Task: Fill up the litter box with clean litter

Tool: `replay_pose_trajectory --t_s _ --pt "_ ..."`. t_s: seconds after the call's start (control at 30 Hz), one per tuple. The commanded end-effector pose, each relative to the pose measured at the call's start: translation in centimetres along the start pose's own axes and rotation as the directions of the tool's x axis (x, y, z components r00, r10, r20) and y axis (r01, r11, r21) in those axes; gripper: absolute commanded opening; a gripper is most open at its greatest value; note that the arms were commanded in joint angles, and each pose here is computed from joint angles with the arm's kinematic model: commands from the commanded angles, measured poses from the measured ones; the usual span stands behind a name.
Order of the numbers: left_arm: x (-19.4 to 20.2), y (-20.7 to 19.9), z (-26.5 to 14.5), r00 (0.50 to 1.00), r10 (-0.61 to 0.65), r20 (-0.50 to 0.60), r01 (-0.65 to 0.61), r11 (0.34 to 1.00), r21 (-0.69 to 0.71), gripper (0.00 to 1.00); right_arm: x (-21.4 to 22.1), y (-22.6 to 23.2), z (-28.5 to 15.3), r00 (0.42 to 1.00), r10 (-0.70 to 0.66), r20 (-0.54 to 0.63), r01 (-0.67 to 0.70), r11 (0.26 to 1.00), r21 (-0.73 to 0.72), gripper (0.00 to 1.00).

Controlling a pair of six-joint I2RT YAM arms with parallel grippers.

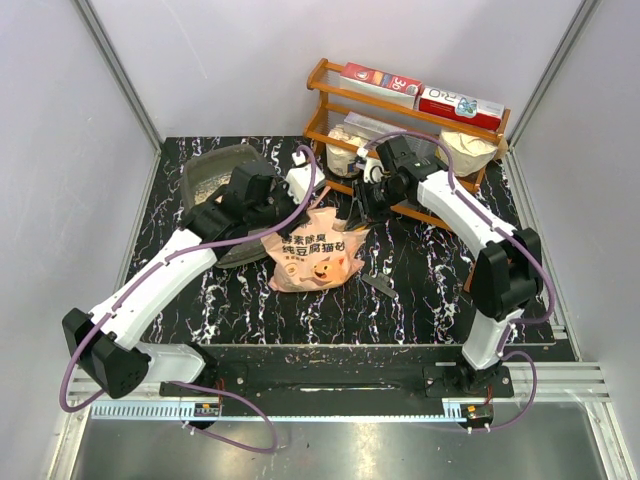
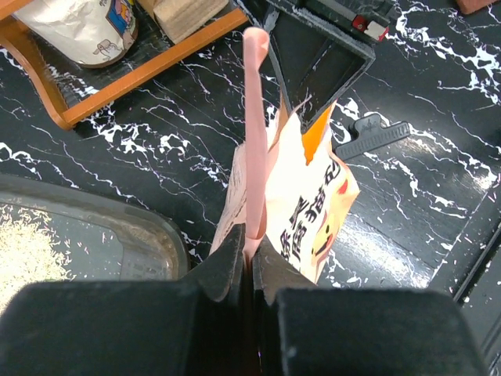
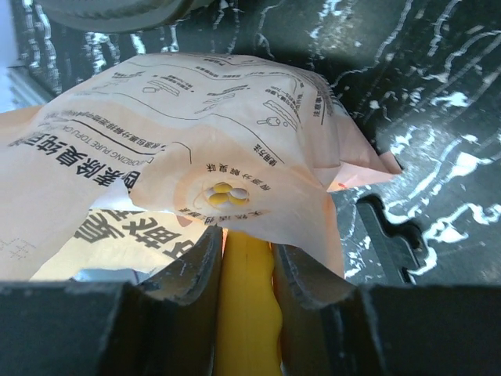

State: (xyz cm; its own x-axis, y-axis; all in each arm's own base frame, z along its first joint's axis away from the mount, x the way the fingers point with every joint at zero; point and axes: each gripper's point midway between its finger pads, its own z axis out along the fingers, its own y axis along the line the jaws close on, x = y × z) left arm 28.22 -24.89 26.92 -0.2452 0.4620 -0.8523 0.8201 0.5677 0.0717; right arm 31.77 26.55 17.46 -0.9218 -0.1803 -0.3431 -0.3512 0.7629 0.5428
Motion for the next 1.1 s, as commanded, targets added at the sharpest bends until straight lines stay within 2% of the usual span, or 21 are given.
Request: replay_pose_trajectory --t_s 0.0,0.17,0.43,0.57,0.87,1.07 --pt "-8.8 0.8 -3.4 0.940 0.081 0.332 -0.062 0.996 -0.067 0.00 2.3 2.6 2.5 0.987 0.044 -0.157 -0.088 0.954 -0.287 0.00" --pt "-7.4 0.8 -3.8 0.949 0.122 0.292 -0.104 0.992 -0.077 0.00 0.1 3.8 0.8 0.988 0.068 -0.141 -0.121 0.905 -0.409 0.00" --pt "-3.8 0.2 -5.0 0.959 0.207 0.191 -0.196 0.978 -0.077 0.00 -2.1 3.5 -3.8 0.997 0.061 -0.050 -0.076 0.901 -0.426 0.00" --pt "-1.6 -0.5 -5.1 0.965 0.231 0.126 -0.229 0.973 -0.030 0.00 -1.7 4.2 -5.5 0.994 0.078 -0.077 -0.106 0.857 -0.504 0.00" --pt "0.9 -1.4 -6.3 0.957 0.282 0.068 -0.285 0.957 0.042 0.00 -3.4 4.7 -8.5 0.988 0.110 -0.107 -0.153 0.729 -0.667 0.00" --pt "0.9 -1.6 -6.7 0.962 0.264 0.072 -0.269 0.961 0.062 0.00 -2.4 3.3 -7.7 0.973 0.167 -0.159 -0.230 0.715 -0.660 0.00"
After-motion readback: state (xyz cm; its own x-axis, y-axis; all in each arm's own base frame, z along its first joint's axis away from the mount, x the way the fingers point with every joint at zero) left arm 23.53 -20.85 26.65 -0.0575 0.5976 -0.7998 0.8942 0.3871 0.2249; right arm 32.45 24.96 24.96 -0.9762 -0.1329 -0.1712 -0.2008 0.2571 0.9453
